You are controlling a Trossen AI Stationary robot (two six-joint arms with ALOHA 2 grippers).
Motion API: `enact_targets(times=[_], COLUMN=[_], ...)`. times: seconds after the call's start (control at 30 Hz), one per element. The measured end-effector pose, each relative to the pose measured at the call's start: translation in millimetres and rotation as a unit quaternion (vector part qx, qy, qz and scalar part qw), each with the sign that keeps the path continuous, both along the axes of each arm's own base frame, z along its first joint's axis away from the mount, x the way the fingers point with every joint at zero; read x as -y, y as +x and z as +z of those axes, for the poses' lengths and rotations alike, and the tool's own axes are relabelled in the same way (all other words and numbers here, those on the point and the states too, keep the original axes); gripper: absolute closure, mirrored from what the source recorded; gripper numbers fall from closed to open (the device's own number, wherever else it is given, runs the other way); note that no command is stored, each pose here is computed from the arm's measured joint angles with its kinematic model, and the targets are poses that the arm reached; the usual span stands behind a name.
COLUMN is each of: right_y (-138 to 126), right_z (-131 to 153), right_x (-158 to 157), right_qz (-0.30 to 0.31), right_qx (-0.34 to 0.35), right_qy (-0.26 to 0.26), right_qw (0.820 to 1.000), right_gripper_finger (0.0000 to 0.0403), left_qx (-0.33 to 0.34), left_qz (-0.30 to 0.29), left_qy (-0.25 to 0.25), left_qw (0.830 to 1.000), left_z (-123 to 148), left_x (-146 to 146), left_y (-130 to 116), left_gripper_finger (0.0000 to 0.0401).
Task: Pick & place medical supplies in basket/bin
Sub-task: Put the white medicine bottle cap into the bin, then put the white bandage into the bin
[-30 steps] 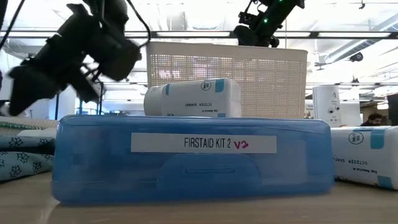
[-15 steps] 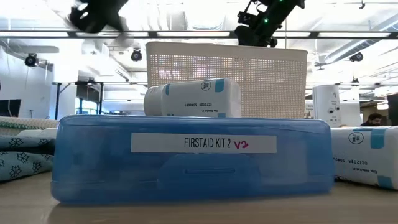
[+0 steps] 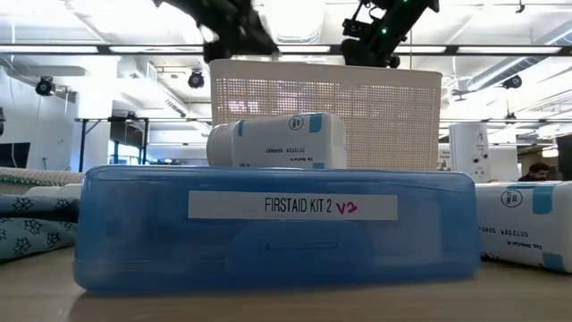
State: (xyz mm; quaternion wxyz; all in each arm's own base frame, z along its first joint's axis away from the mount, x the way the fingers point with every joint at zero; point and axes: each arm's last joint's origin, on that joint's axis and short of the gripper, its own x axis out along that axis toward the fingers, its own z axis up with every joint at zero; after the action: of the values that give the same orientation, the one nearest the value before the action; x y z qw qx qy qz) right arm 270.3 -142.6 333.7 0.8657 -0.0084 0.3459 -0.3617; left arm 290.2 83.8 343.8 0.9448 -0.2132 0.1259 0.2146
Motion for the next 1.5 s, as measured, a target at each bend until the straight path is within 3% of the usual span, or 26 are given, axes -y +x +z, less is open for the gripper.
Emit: enact_targets(times=[0.13, 0.37, 0.53, 0.7, 0.87, 1.1, 1.17, 1.3, 1.4, 1.5], right_y=[-5.9, -12.1, -12.4, -11.2, -5.9, -2.7, -2.5, -2.4, -3.1, -3.4], right_z=[-2.2, -1.5, 0.2, 0.7, 0.6, 0.5, 0.5, 0.4, -0.6, -1.6], right_x=[-3.0, -6.0, -6.1, -5.2, -2.7, -1.6, -1.8, -2.2, -2.6, -3.4], right_qz=[-0.005, -0.012, -0.011, -0.008, -0.002, 0.007, 0.011, 0.014, 0.014, 0.021], right_qx=[-0.023, -0.034, -0.028, -0.026, -0.017, -0.009, -0.007, -0.006, -0.011, -0.013], right_qy=[0.017, 0.029, 0.026, 0.020, 0.008, 0.006, 0.008, 0.011, 0.016, 0.024], right_qw=[1.000, 0.999, 0.999, 0.999, 1.000, 1.000, 1.000, 1.000, 1.000, 0.999], right_gripper_finger=[0.0074, 0.0074, 0.0074, 0.0074, 0.0074, 0.0074, 0.0074, 0.0074, 0.0074, 0.0074], left_qx=[-0.076, -0.214, -0.306, -0.389, -0.447, -0.528, -0.539, -0.518, -0.451, -0.381], left_qz=[0.014, -0.012, -0.060, -0.070, -0.087, -0.126, -0.128, -0.126, -0.111, -0.061], left_qy=[0.004, 0.044, 0.050, -0.016, -0.079, -0.067, -0.066, -0.079, -0.107, -0.131], left_qw=[0.997, 0.976, 0.949, 0.919, 0.887, 0.837, 0.830, 0.842, 0.879, 0.913], left_z=[-8.5, 16.2, 49.8, 64.4, 48.7, -7.5, -26.9, -58.9, -74.0, -87.1], left_x=[-20.8, -23.1, -1.9, 28.4, 59.4, 110.7, 123.8, 150.2, 169.2, 181.6], left_y=[18.6, 37.8, 22.4, -9.6, -23.7, -30.2, -34.5, -44.7, -50.8, -60.8], left_gripper_finger=[0.0375, 0.0256, 0.0192, 0.0180, 0.0184, 0.0184, 0.0184, 0.0184, 0.0184, 0.0184])
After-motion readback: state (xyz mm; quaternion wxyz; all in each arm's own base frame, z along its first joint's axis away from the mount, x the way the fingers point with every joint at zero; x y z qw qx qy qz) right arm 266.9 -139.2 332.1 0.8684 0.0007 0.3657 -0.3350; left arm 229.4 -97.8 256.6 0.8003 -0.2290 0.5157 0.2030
